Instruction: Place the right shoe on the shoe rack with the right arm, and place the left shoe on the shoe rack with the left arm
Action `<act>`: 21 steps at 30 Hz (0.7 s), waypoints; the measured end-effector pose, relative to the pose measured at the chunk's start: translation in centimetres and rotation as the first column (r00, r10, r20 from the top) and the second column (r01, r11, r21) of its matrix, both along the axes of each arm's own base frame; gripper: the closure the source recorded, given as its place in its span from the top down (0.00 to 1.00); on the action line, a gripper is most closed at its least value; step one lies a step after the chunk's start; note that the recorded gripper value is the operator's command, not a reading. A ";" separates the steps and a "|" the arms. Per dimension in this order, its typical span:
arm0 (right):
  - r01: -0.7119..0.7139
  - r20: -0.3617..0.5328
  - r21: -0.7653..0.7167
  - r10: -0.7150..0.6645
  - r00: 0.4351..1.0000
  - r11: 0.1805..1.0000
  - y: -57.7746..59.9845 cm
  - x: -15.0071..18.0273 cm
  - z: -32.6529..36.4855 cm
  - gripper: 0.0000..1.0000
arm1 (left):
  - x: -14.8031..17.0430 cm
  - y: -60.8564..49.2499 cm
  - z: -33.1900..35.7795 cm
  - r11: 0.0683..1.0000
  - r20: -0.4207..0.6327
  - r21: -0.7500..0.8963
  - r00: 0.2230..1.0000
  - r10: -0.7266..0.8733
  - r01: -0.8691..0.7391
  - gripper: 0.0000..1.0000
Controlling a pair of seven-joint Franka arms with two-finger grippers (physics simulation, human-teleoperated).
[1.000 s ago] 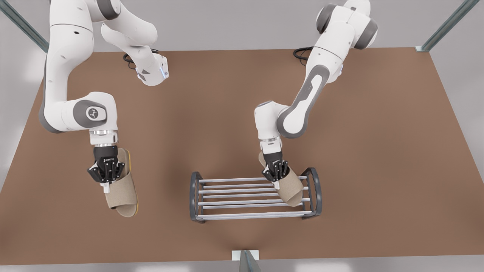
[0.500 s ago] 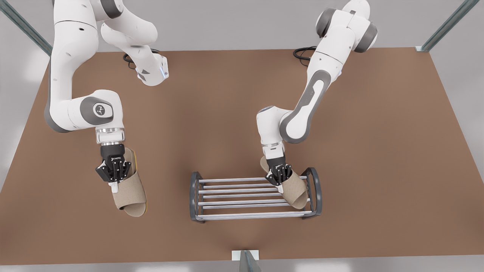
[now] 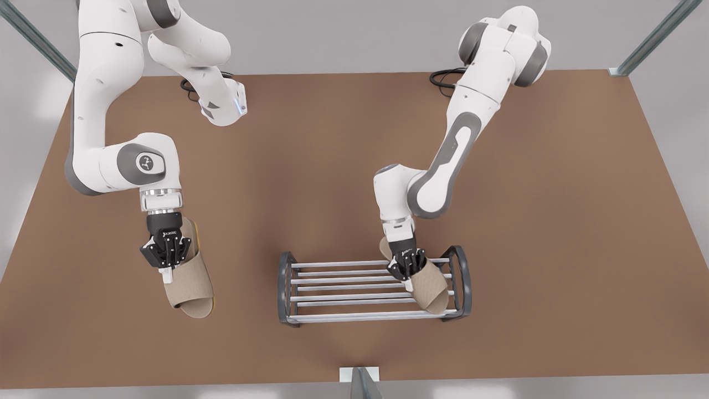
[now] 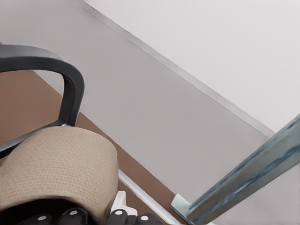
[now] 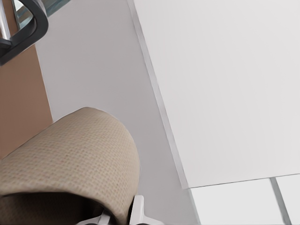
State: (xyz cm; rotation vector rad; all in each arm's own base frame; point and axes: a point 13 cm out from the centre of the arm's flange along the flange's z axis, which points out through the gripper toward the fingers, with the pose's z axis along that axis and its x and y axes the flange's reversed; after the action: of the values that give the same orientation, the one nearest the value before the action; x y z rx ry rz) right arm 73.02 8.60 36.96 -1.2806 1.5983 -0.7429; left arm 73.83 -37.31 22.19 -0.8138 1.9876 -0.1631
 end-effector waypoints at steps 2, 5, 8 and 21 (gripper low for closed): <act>-0.001 0.000 -0.002 0.001 1.000 1.000 0.0 0.0 0.0 0.25 | 0.1 0.0 0.4 1.000 0.013 -0.003 1.000 0.001 -0.001 1.00; -0.002 0.000 -0.004 0.002 1.000 1.000 0.0 0.0 0.0 0.25 | 0.2 -0.1 0.7 1.000 0.030 -0.018 1.000 0.006 -0.005 1.00; 0.000 0.001 -0.006 0.000 1.000 1.000 -0.2 0.0 0.0 0.25 | 0.0 -0.2 1.0 0.999 0.029 -0.038 0.999 0.023 -0.022 1.00; -0.004 -0.001 -0.024 0.004 1.000 1.000 -0.6 -1.0 0.5 0.25 | -1.7 -1.4 2.2 0.995 -0.004 -0.068 0.997 0.078 -0.078 1.00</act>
State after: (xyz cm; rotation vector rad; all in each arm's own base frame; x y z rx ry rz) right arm 72.01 8.05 37.50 -1.3013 1.5919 -0.7610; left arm 72.10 -38.68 24.41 -0.9345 1.9571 -0.1856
